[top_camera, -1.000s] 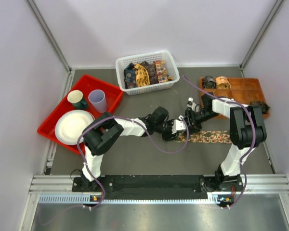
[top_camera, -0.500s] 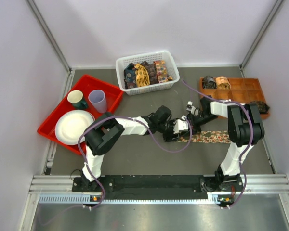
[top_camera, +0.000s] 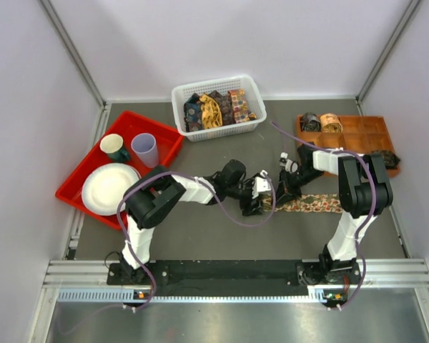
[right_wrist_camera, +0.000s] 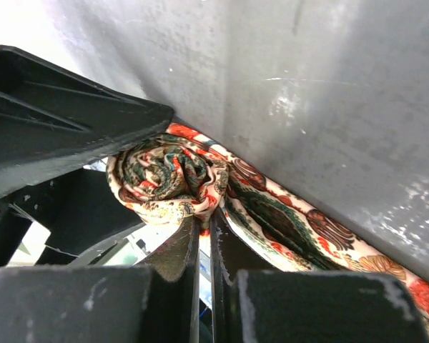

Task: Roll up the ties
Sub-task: Roll the tie at the center of the board.

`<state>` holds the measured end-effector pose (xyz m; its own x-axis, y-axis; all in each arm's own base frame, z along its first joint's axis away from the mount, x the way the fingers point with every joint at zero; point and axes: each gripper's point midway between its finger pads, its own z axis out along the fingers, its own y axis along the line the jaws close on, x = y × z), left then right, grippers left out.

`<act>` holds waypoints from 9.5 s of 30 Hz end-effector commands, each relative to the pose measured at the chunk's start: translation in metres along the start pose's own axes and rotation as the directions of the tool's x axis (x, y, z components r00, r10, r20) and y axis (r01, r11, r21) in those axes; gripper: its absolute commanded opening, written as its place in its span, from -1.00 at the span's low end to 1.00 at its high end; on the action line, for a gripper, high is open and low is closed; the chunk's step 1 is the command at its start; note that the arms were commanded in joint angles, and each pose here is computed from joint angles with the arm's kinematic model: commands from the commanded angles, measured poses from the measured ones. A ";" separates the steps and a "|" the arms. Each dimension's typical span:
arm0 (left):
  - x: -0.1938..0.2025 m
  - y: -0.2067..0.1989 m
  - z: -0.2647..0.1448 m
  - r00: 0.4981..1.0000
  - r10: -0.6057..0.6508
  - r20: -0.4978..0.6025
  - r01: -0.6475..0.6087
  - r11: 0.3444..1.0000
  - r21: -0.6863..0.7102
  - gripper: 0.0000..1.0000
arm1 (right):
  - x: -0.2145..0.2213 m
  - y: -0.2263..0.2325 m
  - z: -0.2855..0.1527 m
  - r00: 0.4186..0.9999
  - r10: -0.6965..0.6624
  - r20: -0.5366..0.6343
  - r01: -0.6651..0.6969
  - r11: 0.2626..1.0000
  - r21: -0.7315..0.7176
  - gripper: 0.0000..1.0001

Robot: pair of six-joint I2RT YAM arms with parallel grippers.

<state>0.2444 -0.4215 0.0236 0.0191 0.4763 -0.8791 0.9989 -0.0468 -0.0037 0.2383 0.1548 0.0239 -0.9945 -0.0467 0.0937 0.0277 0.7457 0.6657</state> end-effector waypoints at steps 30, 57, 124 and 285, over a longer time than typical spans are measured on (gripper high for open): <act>0.094 -0.052 -0.059 0.900 -0.106 -0.424 0.138 0.989 0.046 -0.39 | -0.044 0.039 0.040 0.975 -0.222 -0.031 0.223 0.975 0.018 -0.64; 0.110 -0.041 -0.042 0.812 -0.148 -0.564 0.178 0.984 -0.002 -0.36 | -0.004 0.049 0.017 0.984 -0.173 -0.053 0.166 0.979 -0.115 -0.41; 0.110 -0.027 -0.027 0.839 -0.039 -0.543 0.055 0.998 0.013 -0.30 | -0.010 0.066 -0.037 0.995 -0.098 0.018 0.100 0.968 -0.231 -0.10; 0.004 0.005 0.037 0.986 -0.162 0.050 0.162 0.987 0.001 0.25 | -0.032 -0.016 0.034 0.975 -0.203 -0.084 0.220 0.928 0.302 -1.00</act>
<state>0.2625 -0.4544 0.0281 -0.0639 0.3624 -0.9298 0.9979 0.0366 -0.0543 0.2617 0.1409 0.0203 -0.9789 -0.1941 0.0637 -0.1536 0.9049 0.3970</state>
